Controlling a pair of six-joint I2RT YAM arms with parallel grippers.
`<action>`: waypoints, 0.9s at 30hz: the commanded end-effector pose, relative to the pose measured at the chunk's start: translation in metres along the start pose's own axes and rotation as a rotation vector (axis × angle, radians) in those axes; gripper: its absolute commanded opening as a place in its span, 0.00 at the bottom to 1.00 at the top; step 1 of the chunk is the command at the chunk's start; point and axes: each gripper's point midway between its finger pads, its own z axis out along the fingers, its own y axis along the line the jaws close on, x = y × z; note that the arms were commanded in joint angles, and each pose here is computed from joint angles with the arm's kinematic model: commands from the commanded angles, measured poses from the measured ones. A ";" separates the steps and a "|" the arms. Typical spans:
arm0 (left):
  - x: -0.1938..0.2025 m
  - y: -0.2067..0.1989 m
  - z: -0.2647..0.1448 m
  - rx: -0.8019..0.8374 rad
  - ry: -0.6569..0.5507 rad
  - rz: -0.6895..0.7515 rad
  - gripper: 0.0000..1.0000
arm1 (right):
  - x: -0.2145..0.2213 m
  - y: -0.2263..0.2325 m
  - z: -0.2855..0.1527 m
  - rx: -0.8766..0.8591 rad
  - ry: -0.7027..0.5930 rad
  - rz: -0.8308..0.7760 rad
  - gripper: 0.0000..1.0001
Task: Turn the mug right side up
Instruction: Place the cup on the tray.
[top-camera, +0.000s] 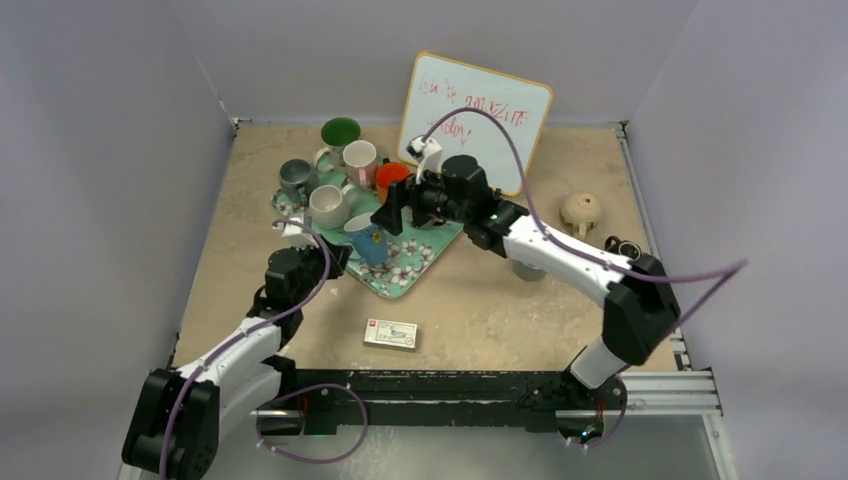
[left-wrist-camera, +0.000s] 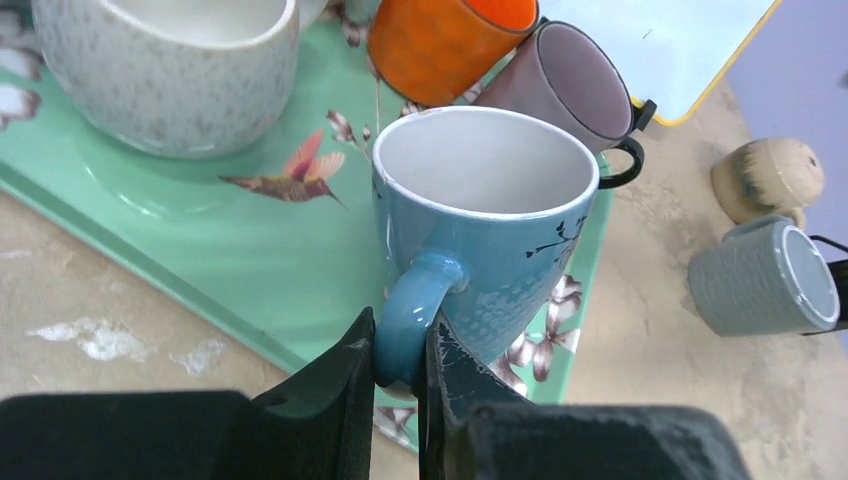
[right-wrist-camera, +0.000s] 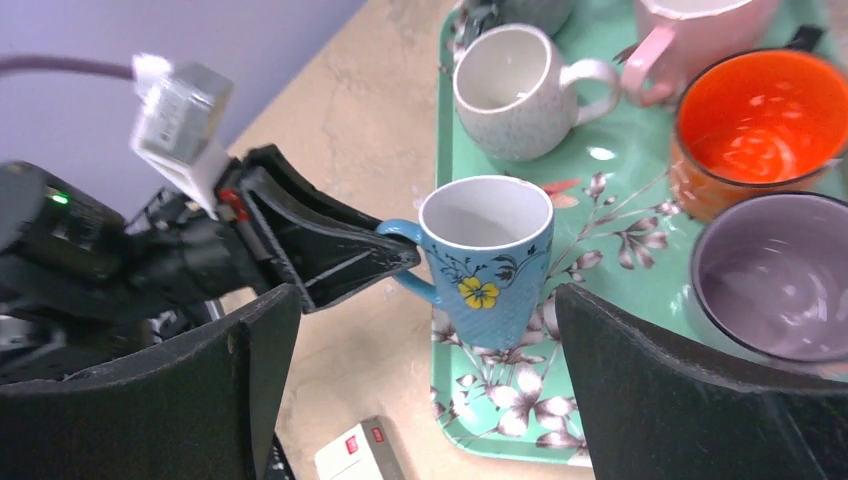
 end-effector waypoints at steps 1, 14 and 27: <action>-0.063 -0.031 0.005 0.083 -0.288 0.173 0.00 | -0.024 0.005 -0.044 0.076 -0.084 0.034 0.99; -0.060 -0.036 0.034 0.161 -0.412 0.452 0.00 | -0.029 0.004 -0.107 0.158 -0.185 -0.027 0.99; -0.036 0.001 0.056 0.039 -0.357 0.474 0.20 | -0.026 0.001 -0.116 0.180 -0.176 -0.050 0.99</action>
